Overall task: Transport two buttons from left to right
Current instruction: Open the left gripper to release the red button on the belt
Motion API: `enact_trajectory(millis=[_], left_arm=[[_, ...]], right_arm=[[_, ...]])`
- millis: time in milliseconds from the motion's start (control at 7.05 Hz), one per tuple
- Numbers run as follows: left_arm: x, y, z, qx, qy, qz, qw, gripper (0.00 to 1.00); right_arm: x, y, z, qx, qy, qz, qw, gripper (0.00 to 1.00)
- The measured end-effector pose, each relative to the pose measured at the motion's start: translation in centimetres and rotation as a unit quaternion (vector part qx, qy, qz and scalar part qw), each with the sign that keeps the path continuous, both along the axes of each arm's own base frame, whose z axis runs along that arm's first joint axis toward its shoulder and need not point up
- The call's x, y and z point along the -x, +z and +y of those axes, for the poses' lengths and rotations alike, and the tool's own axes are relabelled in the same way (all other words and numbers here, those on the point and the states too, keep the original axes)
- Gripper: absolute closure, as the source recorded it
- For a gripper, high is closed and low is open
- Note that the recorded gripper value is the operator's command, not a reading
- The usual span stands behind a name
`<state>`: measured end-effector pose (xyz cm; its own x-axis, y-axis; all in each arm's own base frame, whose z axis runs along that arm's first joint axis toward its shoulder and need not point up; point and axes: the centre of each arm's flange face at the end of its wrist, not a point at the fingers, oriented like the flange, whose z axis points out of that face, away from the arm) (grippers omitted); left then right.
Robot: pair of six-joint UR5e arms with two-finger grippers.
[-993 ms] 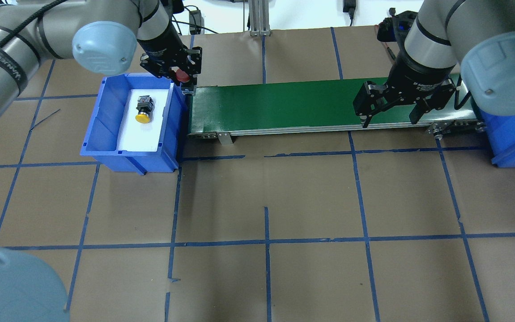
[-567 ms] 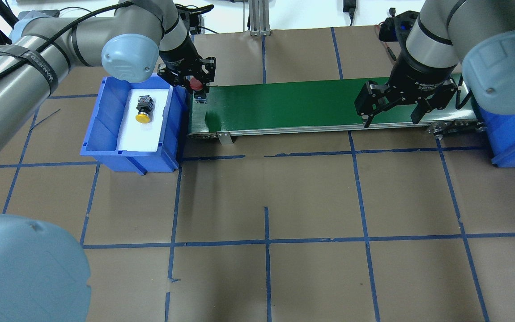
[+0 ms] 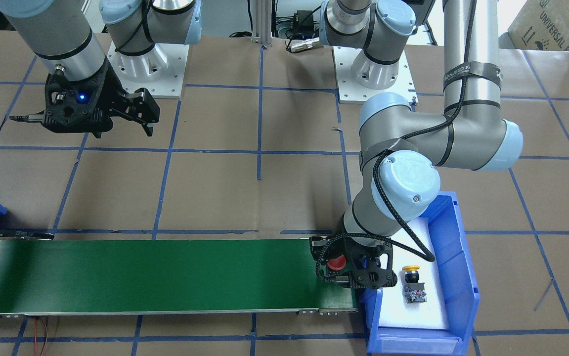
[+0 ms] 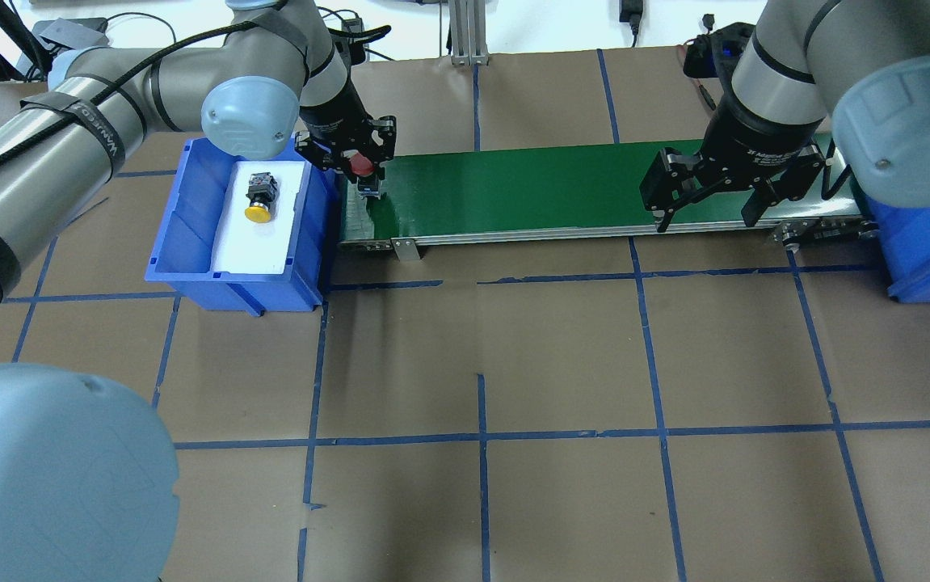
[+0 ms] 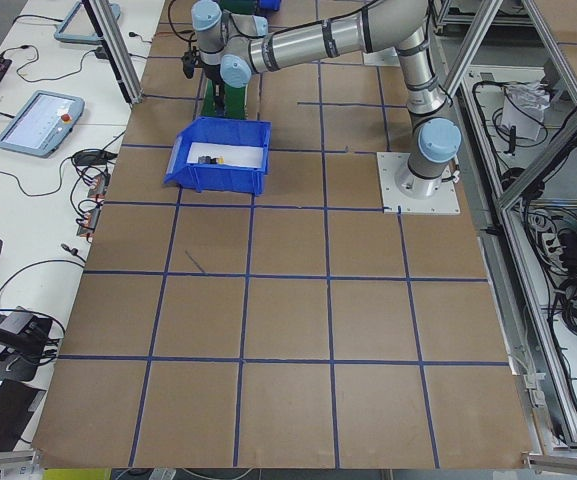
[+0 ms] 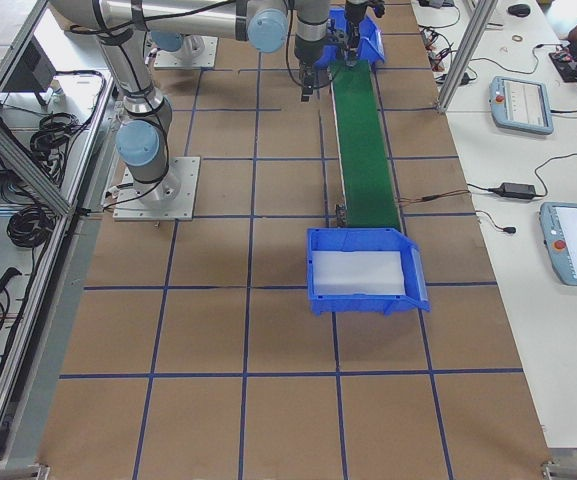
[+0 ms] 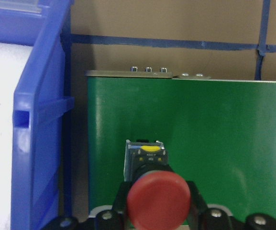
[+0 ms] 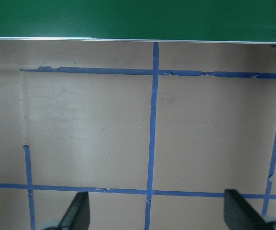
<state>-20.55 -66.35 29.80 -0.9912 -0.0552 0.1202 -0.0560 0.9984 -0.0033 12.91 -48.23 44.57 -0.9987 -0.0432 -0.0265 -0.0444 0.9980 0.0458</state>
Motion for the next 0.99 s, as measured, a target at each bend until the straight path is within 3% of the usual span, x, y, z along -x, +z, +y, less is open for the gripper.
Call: enact_trajectory(millis=[142, 284, 709, 993], left_arm=[[0.1, -0.4, 0.0, -0.003, 0.001, 0.006, 1.0000, 0.41], [0.2, -0.6, -0.1, -0.003, 0.006, 0.009, 0.9999, 0.13], [0.3, -0.7, 0.0, 0.000, 0.049, 0.015, 0.9987, 0.01], [0.2, 2.3, 0.3, 0.023, 0.049, 0.016, 0.9984, 0.00]], right_arm=[[0.0, 0.0, 0.0, 0.000, 0.000, 0.000, 1.0000, 0.00], [0.0, 0.0, 0.0, 0.000, 0.000, -0.001, 1.0000, 0.00], [0.0, 0.0, 0.0, 0.000, 0.001, -0.002, 1.0000, 0.00], [0.0, 0.0, 0.0, 0.000, 0.000, -0.002, 1.0000, 0.00]])
